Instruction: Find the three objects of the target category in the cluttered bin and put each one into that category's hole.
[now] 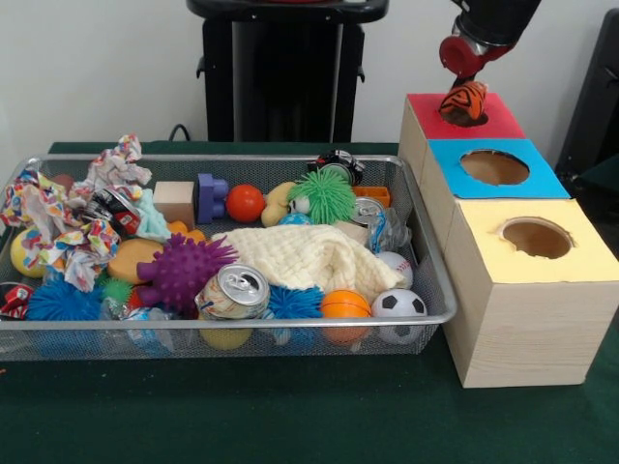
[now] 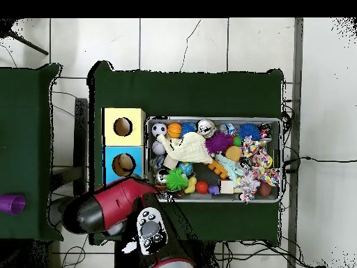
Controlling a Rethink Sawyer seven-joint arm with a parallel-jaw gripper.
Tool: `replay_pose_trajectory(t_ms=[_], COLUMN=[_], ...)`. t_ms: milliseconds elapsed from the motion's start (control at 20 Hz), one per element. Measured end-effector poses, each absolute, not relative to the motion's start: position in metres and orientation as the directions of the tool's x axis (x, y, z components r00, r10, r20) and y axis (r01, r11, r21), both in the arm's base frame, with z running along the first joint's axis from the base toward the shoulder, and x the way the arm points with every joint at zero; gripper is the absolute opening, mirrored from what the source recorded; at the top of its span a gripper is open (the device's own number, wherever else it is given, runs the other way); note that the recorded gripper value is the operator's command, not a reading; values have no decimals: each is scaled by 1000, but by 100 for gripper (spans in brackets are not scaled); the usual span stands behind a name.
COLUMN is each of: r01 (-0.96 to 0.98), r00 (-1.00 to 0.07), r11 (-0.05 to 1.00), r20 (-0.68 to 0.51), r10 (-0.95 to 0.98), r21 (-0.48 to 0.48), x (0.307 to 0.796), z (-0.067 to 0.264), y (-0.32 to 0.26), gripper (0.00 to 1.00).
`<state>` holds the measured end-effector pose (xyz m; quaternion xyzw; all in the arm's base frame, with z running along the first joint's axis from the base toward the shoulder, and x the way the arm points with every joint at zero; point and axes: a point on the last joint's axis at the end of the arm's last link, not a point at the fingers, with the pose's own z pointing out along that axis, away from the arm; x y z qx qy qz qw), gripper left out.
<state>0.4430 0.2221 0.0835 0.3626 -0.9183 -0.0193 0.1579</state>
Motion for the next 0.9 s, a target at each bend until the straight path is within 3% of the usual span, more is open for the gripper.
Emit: replay_pose_trajectory(t_ms=[900], r01=[-659], r00=[-681], r11=[736], r20=[294], r10=[-671], r21=[155], x=[445], z=[82], y=[223], gripper=[0])
